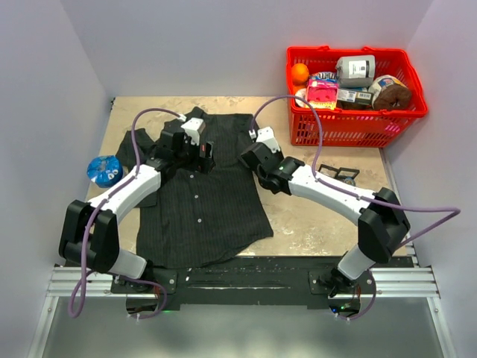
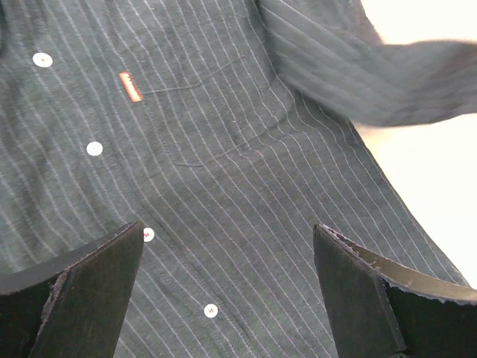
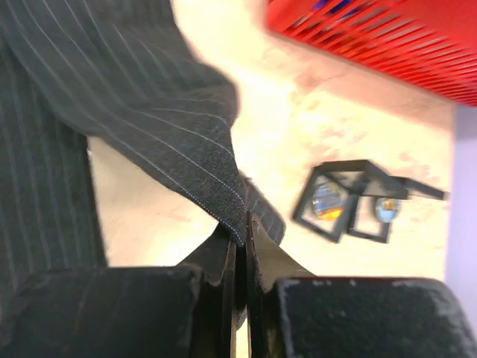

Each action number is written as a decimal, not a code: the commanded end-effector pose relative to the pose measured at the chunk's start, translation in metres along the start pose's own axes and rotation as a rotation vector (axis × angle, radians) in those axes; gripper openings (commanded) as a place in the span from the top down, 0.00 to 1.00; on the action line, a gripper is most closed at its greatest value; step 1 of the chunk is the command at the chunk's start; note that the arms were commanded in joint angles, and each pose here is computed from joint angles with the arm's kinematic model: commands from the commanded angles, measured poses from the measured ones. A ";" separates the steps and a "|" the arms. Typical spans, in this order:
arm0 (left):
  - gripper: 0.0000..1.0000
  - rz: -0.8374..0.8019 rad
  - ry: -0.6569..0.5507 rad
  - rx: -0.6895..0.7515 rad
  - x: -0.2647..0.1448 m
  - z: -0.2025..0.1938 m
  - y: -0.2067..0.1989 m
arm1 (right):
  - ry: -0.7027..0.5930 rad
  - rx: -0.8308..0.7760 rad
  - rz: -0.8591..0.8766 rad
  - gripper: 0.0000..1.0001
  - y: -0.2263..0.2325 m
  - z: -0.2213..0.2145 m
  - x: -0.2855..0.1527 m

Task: Pin the brooch onto the clothing
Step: Flatten out the crumpled clothing at the center of the board.

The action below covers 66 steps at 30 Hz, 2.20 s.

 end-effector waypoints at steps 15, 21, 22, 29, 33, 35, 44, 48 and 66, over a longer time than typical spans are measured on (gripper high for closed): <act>0.01 0.036 -0.094 0.020 -0.020 0.023 0.003 | 0.135 0.108 0.240 0.11 0.038 -0.057 -0.042; 0.01 0.041 -0.114 0.024 -0.026 0.030 0.003 | 0.168 0.307 0.392 0.12 0.023 -0.038 -0.013; 0.01 0.045 -0.119 0.024 -0.029 0.031 0.004 | 0.191 0.296 0.401 0.12 0.026 -0.041 -0.008; 0.01 0.121 -0.126 0.031 -0.035 0.031 0.012 | 0.246 0.223 0.403 0.16 0.037 -0.055 0.016; 0.01 0.115 -0.141 0.035 -0.035 0.032 0.011 | 0.264 0.254 0.433 0.51 0.027 -0.053 0.034; 0.01 0.111 -0.132 0.037 -0.035 0.031 0.011 | 0.247 0.248 0.419 0.66 0.023 -0.046 0.035; 0.01 0.114 -0.214 0.053 -0.058 0.043 0.008 | 0.019 0.173 -0.010 1.00 -0.041 0.021 0.016; 0.01 0.104 -0.228 0.051 -0.061 0.045 0.007 | -0.036 0.135 -0.120 1.00 -0.047 0.025 0.008; 0.01 0.059 -0.207 0.039 -0.053 0.041 0.003 | 0.278 0.343 0.350 0.46 0.019 -0.058 0.035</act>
Point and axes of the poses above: each gripper's point midway between its finger pads, its own x axis out along the fingers, its own y axis along the line the jaws close on, z = x × y, the point moved 8 cm from there along -x, back along the fingers, and after that the axes turned 13 degrees about x, right-handed, at the moved point
